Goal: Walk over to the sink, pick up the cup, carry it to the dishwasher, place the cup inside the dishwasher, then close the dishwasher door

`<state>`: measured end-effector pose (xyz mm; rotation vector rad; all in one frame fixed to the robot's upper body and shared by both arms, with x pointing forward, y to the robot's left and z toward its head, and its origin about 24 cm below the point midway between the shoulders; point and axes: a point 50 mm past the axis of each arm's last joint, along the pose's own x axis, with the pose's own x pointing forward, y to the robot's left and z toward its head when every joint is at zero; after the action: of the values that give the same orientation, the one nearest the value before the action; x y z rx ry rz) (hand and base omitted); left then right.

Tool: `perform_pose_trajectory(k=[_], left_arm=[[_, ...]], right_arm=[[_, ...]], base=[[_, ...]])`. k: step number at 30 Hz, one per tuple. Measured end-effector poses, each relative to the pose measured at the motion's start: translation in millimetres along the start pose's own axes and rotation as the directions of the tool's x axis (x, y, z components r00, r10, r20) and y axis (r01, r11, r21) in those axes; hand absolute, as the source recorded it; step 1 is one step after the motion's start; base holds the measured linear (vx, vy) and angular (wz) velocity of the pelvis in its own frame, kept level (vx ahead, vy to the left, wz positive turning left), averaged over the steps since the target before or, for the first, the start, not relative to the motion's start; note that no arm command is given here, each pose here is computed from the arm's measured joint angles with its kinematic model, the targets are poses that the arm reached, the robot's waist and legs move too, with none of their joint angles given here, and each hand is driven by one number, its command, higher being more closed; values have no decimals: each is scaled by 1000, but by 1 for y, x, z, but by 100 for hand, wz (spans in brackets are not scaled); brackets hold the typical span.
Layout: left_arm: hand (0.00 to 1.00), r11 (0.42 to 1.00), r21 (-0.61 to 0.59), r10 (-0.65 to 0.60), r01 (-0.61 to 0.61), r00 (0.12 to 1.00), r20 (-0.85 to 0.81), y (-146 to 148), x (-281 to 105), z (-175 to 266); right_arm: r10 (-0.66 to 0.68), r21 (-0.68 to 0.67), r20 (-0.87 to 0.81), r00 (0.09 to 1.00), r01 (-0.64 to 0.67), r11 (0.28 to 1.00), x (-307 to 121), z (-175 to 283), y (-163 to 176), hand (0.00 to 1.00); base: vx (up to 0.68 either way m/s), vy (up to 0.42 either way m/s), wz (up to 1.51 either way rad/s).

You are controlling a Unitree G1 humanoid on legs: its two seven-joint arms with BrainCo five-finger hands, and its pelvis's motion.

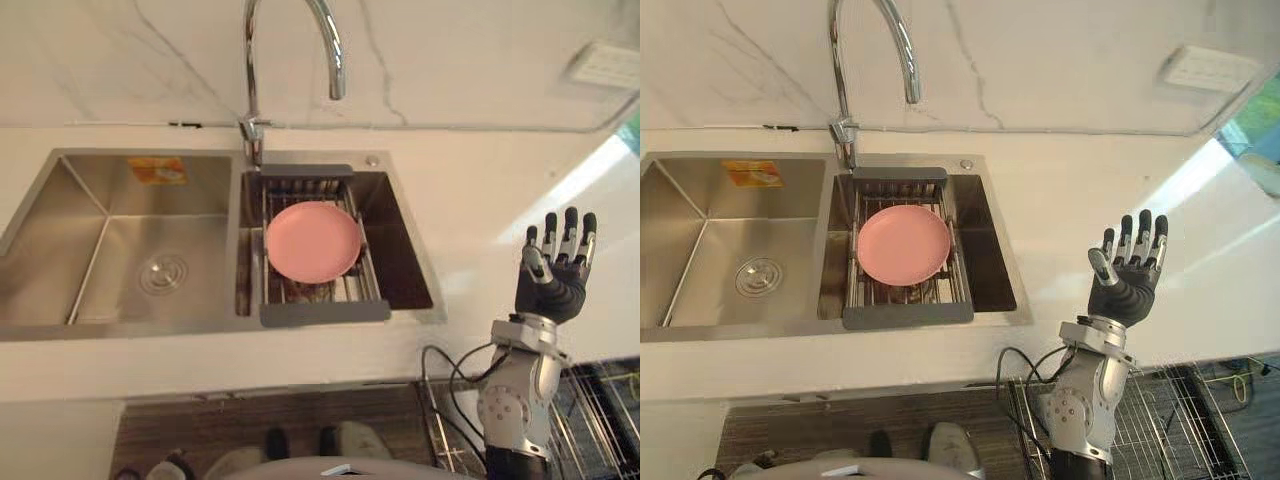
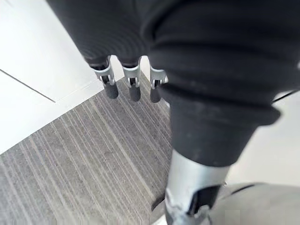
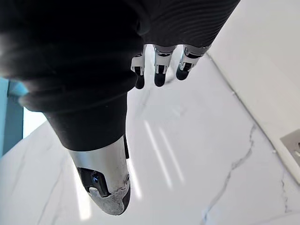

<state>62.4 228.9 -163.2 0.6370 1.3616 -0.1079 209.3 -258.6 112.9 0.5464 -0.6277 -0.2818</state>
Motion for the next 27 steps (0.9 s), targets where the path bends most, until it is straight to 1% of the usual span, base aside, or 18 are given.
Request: perform_pose_trajectory(k=[3, 7, 8, 13, 14, 17, 21, 24, 26, 27], left_arm=[[0, 1000, -1, -13, 13, 1000, -12, -4, -1, -5], [0, 999, -14, 31, -31, 1000, 0, -1, -1, -1], [0, 993, -110, 33, -35, 999, -15, -8, -2, -9], [0, 993, -115, 34, -36, 999, -17, -8, -2, -10], [0, 991, -130, 33, -35, 999, -19, -8, -2, -10], [0, 972, -232, 19, -29, 999, -45, -7, -1, -8], [0, 962, -272, 8, -20, 999, -46, -7, -1, -5], [0, 950, -312, -6, -4, 999, -34, -6, -1, 0], [0, 919, -394, -26, -3, 997, -69, -5, -1, -2], [0, 915, -403, -27, -4, 997, -73, -6, -1, -3]], right_arm=[[-1, -2, 11, 1000, 1, 1000, 2, 2, 0, 0], [-11, -8, 24, 1000, 11, 1000, 2, 5, -3, 0], [112, -41, -9, 994, -112, 993, -1, 8, -4, 0], [114, -38, -12, 993, -114, 993, -1, 7, -3, 0], [116, -35, -18, 993, -116, 993, -2, 6, -2, 0], [120, -26, -53, 991, -122, 992, -1, 1, 0, 0], [105, 2, -122, 987, -106, 994, -3, -12, 6, 0], [62, -69, -209, 976, -79, 994, -7, -26, 2, 0], [71, -198, -261, 963, -125, 972, -9, -32, 0, 0], [81, -233, -268, 960, -146, 962, -9, -32, 0, 0]], base=[[182, -45, -28], [109, -19, -19], [35, -1, -10], [0, 0, 0], [4, -5, 4], [13, -15, 4], [6, -58, 13], [9, -100, 12], [26, -113, -2], [68, -123, 0]])
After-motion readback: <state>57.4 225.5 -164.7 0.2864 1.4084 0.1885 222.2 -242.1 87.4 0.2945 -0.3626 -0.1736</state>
